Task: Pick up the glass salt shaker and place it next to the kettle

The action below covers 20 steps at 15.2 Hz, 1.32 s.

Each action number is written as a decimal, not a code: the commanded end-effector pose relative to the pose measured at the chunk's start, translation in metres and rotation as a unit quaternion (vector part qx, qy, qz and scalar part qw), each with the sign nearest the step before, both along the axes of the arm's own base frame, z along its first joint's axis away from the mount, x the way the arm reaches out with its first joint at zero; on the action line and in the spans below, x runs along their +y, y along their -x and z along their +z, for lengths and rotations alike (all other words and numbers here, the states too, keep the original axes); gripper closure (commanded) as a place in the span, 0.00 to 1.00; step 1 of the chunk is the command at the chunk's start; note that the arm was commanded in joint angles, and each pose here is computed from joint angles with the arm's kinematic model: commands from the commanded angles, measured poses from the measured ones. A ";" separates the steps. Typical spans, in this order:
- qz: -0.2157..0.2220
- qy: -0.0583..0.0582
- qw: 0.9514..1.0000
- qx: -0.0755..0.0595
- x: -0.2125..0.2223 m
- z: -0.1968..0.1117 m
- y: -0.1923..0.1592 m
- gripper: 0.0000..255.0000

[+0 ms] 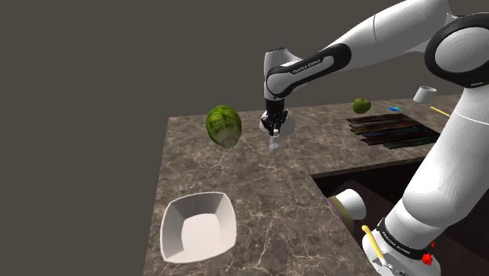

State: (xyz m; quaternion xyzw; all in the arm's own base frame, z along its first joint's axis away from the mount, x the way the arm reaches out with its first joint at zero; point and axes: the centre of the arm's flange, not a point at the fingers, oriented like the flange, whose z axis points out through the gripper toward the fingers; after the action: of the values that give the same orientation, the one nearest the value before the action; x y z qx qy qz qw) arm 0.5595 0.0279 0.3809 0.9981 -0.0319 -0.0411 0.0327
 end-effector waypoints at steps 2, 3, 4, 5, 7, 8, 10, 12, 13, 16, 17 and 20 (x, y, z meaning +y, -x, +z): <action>0.000 0.000 1.000 0.000 0.000 0.000 0.000 1.00; 0.000 0.000 1.000 0.000 0.000 0.000 0.000 0.00; 0.000 0.000 1.000 0.000 0.000 0.000 0.000 0.00; 0.000 0.000 1.000 0.000 0.000 0.000 0.000 0.00; 0.000 0.000 1.000 0.000 0.000 0.000 0.000 0.00; 0.000 0.000 1.000 0.000 0.000 0.000 0.000 0.00; 0.000 0.000 1.000 0.000 0.002 0.026 -0.002 0.00; 0.000 0.000 1.000 0.000 0.003 0.050 -0.004 0.00; 0.000 0.000 1.000 0.000 0.003 0.050 -0.004 0.00; 0.000 0.000 1.000 0.000 0.003 0.050 -0.004 0.00; 0.000 0.000 1.000 0.000 0.003 0.050 -0.004 0.00; 0.000 0.000 1.000 0.000 0.003 0.050 -0.004 0.00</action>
State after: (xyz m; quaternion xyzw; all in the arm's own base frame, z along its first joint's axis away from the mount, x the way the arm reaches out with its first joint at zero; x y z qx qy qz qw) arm 0.5637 0.0310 0.4305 0.9981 -0.0319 -0.0410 0.0327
